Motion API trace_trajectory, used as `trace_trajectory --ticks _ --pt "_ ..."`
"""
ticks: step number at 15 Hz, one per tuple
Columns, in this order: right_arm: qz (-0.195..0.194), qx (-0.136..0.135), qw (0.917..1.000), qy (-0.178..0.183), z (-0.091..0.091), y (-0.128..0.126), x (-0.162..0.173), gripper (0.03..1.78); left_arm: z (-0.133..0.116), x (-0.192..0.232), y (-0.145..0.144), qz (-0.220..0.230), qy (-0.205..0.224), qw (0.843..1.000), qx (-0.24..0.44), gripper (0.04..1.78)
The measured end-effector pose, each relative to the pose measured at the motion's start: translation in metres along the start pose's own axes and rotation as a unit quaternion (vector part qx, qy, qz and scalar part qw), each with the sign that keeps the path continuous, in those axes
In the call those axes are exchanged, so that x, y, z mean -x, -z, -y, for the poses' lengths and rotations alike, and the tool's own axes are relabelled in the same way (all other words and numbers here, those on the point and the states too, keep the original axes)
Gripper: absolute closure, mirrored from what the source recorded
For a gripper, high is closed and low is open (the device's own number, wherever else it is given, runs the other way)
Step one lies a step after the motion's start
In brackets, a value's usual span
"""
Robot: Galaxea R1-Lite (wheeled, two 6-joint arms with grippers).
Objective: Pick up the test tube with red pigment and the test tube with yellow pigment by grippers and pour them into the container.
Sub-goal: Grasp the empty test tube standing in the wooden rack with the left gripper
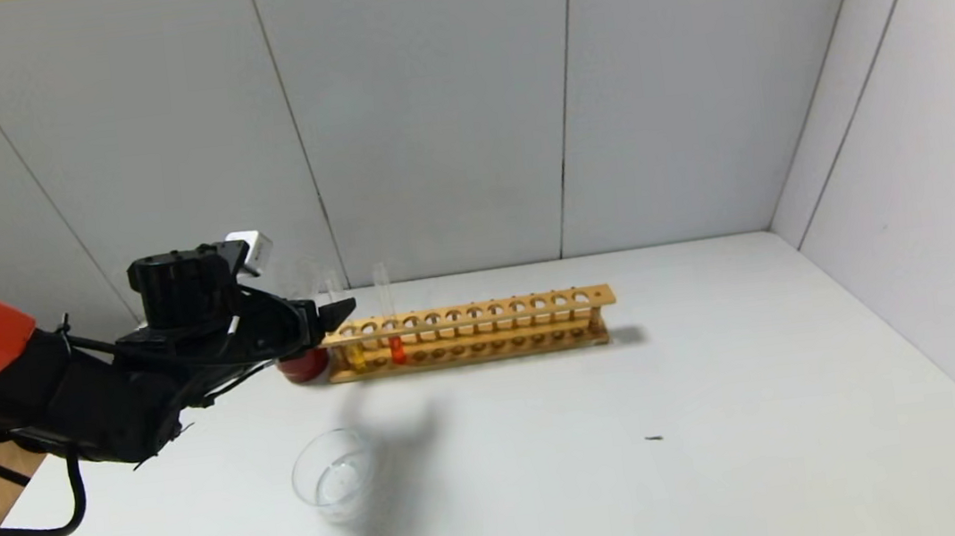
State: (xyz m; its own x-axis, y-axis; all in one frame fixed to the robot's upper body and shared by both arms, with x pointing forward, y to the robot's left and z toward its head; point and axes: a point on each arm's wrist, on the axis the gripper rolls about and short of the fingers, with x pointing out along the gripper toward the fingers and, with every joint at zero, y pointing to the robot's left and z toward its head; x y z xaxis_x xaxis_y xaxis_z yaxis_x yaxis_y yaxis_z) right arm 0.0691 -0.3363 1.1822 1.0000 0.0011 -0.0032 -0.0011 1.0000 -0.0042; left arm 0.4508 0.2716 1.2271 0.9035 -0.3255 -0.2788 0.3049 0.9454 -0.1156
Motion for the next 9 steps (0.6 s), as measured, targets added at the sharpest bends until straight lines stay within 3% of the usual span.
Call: trace_trajectory --ticks 9 --pt "0.0 0.0 1.0 0.0 0.0 0.0 0.0 0.06 0.003 -0.026 0.01 -0.011 0.0 1.0 -0.002 0.07"
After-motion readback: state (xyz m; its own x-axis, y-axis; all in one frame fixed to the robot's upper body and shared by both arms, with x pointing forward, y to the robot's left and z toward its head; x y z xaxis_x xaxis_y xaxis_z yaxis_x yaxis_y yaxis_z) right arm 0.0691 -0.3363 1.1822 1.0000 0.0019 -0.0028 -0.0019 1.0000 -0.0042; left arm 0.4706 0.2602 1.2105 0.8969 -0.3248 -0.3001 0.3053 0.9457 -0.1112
